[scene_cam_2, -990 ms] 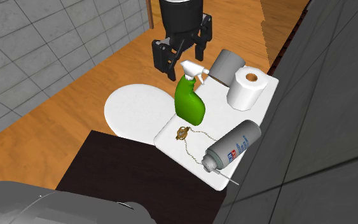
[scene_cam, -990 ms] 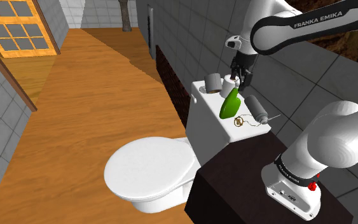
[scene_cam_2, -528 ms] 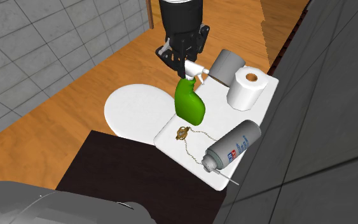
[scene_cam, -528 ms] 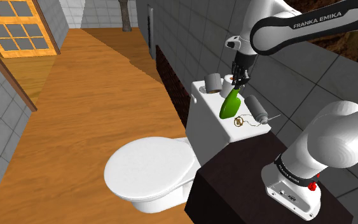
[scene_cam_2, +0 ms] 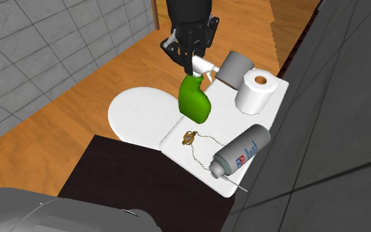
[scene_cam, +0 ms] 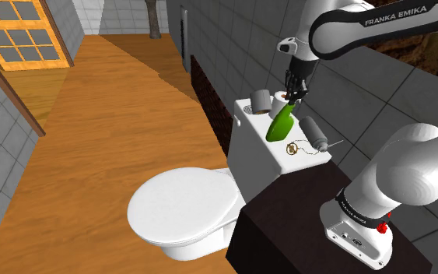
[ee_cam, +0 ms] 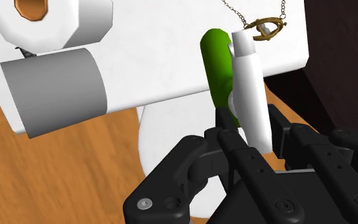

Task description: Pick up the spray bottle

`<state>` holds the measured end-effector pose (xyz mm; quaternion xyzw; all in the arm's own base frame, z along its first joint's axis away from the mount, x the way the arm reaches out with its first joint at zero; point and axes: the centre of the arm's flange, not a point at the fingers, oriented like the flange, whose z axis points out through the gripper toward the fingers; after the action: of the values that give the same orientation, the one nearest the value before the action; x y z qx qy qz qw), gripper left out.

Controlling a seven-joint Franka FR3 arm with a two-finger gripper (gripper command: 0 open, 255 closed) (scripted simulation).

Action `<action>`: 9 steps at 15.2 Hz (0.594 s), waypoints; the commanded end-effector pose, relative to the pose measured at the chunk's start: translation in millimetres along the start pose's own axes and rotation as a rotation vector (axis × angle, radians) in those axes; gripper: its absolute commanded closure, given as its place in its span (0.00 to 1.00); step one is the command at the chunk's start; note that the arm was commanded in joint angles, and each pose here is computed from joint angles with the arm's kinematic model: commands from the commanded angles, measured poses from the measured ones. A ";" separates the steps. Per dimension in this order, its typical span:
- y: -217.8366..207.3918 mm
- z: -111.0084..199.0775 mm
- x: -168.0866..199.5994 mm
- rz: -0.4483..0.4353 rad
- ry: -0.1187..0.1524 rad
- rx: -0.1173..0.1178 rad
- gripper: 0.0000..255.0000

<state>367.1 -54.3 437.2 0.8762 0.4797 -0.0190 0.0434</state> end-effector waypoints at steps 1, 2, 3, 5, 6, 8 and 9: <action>0.2 -11.6 -0.8 0.000 0.000 0.000 1.00; 0.5 -16.8 -1.2 0.000 0.000 0.000 1.00; 0.8 -22.1 -1.6 0.000 0.000 0.000 1.00; 1.4 -32.6 -2.4 0.000 0.000 0.000 1.00; 1.7 -37.8 -2.8 0.000 0.000 0.000 1.00; 2.3 -48.4 -3.6 0.000 0.000 0.000 1.00; 2.6 -53.6 -4.0 0.000 0.000 0.000 1.00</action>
<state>366.6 -54.5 485.8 0.8761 0.4797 -0.0190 0.0435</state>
